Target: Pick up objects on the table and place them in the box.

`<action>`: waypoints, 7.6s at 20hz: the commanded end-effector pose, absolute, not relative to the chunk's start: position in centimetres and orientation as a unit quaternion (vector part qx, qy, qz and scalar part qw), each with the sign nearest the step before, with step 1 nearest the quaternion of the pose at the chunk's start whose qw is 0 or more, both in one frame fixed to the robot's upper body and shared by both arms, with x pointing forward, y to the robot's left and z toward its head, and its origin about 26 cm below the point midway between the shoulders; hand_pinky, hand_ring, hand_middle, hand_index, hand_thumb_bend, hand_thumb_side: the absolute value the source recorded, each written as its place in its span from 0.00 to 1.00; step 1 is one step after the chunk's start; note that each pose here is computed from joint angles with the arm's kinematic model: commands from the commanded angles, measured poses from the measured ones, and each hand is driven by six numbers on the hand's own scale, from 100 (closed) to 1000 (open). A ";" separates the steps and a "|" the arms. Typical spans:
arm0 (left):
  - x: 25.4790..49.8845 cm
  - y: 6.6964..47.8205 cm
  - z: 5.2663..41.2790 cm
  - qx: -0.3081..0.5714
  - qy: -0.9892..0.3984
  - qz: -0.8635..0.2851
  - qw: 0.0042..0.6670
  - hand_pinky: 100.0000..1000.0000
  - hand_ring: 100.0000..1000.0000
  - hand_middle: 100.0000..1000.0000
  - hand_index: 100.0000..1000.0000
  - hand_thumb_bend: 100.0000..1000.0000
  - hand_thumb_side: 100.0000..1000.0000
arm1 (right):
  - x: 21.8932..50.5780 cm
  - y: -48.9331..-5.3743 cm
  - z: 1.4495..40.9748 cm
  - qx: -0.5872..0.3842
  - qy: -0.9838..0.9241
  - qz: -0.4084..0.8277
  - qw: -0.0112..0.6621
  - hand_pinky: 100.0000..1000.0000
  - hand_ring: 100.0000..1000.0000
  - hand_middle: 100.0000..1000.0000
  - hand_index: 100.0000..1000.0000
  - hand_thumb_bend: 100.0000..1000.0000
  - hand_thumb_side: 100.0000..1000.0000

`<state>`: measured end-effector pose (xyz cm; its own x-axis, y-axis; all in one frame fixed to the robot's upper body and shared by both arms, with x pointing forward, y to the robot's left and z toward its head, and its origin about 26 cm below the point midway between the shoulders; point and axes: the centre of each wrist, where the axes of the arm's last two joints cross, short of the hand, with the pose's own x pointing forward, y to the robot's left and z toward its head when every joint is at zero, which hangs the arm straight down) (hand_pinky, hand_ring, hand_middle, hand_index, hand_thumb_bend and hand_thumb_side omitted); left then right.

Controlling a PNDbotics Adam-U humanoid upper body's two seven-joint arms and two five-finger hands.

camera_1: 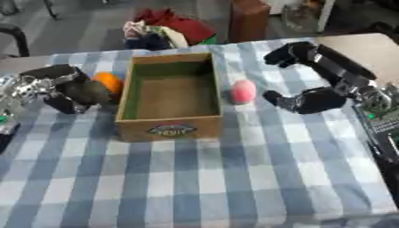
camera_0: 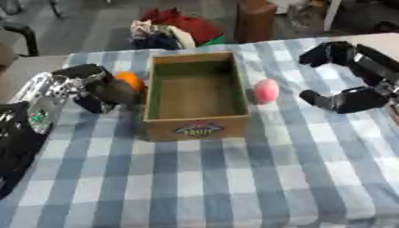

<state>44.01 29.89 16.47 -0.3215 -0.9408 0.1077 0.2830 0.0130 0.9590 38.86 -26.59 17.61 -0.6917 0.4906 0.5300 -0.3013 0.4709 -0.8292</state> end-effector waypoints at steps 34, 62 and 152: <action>46.1 22.5 21.7 0.271 -0.639 -0.589 0.413 0.74 0.71 0.71 0.76 0.78 0.28 | 39.6 -23.1 18.4 -0.016 -0.756 0.552 0.350 0.78 0.79 0.70 0.78 0.31 0.19; 46.8 31.0 13.1 0.472 -0.532 -0.406 0.573 0.47 0.27 0.26 0.42 0.10 0.00 | 39.8 -23.4 18.2 -0.023 -0.758 0.545 0.357 0.78 0.79 0.70 0.78 0.31 0.20; 34.8 24.6 18.2 0.138 -0.850 -0.176 0.477 0.61 0.51 0.51 0.70 0.51 0.20 | 48.4 -15.7 14.6 -0.197 -0.713 0.554 0.380 0.65 0.71 0.66 0.80 0.43 0.19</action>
